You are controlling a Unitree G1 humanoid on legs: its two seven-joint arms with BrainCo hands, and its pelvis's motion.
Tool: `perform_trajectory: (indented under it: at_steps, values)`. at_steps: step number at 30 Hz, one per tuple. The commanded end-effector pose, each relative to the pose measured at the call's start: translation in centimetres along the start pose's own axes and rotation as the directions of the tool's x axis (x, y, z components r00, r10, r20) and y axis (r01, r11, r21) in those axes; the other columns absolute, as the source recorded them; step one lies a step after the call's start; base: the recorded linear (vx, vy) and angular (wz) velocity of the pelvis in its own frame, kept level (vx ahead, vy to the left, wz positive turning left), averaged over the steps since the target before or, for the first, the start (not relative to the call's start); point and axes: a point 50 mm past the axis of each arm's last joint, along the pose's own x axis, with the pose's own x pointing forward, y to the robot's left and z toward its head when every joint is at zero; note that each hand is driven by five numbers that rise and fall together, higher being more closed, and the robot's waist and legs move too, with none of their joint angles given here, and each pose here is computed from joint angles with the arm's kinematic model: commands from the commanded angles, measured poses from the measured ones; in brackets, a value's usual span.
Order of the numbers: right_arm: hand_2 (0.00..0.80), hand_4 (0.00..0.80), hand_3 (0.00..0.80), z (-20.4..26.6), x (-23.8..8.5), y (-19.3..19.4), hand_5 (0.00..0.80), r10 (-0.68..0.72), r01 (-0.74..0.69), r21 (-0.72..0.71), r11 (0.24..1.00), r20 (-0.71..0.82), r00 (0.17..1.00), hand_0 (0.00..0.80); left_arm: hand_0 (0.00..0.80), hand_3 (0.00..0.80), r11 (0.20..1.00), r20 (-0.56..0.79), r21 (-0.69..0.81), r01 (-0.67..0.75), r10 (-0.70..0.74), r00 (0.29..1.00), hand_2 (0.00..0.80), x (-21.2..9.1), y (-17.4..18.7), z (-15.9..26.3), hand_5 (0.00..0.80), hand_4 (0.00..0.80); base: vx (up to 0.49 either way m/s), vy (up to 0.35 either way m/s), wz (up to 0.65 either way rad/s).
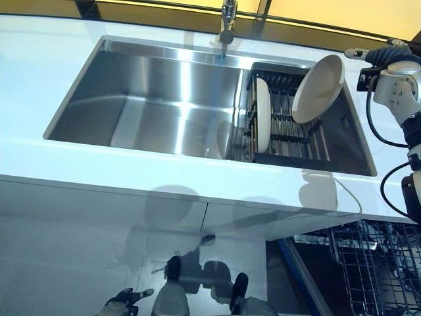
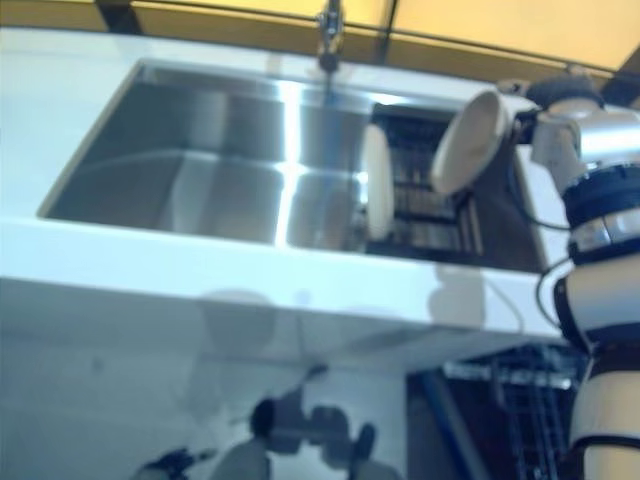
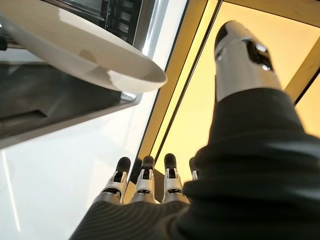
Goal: Take plates into dishwasher
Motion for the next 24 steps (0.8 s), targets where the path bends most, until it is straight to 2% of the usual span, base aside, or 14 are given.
perform_trajectory:
  at_steps: [1,24]
  values:
    - [0.0,0.0,0.0,5.03,-1.05,-2.42,0.0,-0.082,0.088,-0.034,0.996,0.156,0.984,0.0,0.0,0.0,0.999,-0.001,0.023,-0.043,0.043,0.999,0.0,0.04,1.37,-0.09,0.0,0.0,-0.031,0.013,0.0]
    - [0.0,0.0,0.0,4.88,-0.83,-2.53,0.0,-0.064,0.071,-0.052,0.996,0.135,0.989,0.0,0.0,0.0,0.999,0.018,0.013,-0.043,0.042,0.999,0.0,0.03,1.61,0.16,0.0,0.0,-0.003,0.001,0.0]
